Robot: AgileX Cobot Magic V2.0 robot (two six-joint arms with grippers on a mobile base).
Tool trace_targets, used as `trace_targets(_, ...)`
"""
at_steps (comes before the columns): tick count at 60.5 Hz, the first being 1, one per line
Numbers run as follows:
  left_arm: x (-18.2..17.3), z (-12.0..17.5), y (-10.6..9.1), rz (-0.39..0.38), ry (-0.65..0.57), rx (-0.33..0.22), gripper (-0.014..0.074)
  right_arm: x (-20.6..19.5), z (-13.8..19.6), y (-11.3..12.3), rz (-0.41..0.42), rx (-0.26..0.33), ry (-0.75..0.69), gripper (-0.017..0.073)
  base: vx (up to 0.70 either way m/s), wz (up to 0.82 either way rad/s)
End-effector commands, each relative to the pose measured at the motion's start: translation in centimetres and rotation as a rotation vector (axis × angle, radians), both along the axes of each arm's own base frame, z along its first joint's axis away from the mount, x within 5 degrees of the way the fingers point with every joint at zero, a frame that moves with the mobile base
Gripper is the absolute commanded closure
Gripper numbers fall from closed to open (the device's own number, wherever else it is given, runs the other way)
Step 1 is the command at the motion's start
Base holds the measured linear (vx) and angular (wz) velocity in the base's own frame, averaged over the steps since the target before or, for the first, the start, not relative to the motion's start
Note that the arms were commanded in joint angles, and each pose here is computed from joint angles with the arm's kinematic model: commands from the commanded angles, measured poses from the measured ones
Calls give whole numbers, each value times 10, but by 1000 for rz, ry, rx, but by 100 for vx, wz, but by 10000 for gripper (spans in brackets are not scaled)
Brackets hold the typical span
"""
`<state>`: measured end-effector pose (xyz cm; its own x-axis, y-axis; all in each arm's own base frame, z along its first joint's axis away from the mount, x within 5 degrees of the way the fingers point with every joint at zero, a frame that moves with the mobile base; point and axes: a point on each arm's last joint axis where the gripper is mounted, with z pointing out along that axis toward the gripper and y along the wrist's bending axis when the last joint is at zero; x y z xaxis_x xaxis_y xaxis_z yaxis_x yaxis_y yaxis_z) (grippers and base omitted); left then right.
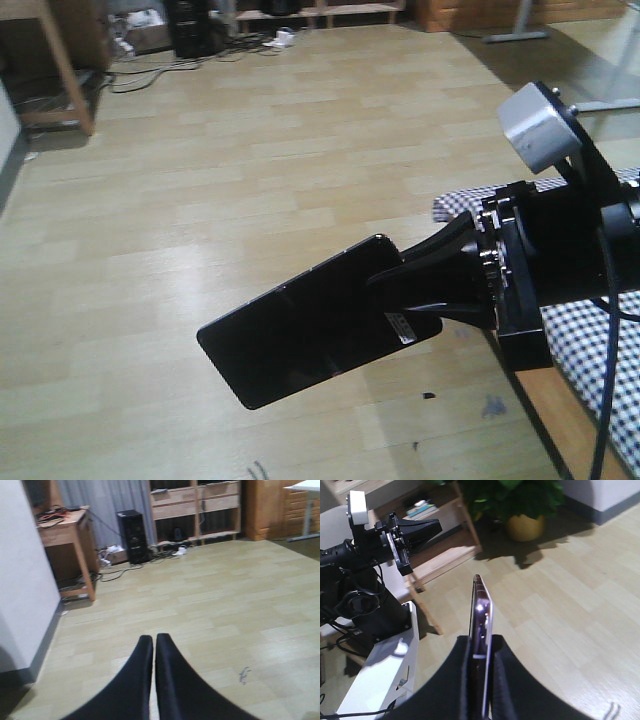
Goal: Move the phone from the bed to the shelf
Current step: 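Hold the phone in the right gripper while the base turns away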
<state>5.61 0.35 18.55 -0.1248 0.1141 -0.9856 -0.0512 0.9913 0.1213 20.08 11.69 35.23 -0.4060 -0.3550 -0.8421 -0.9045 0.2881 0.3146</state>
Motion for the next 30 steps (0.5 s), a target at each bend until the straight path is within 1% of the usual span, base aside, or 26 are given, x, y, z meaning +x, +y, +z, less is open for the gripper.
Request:
trace_targets(1, -1, 15, 0, 0, -108, -8, 592, -11, 20, 3, 57, 106, -3, 561, -12, 48)
trace_targets(15, -1, 15, 0, 0, -108, -8, 592, -11, 20, 3, 57, 106, -3, 561, -10, 38)
trace_targets(23, -1, 15, 0, 0, -108, -8, 592, -11, 20, 3, 57, 106, -3, 561, -5, 18)
trace_targets(30, -1, 15, 0, 0, -108, -8, 592, -11, 20, 3, 55, 106, -3, 561, -1, 5)
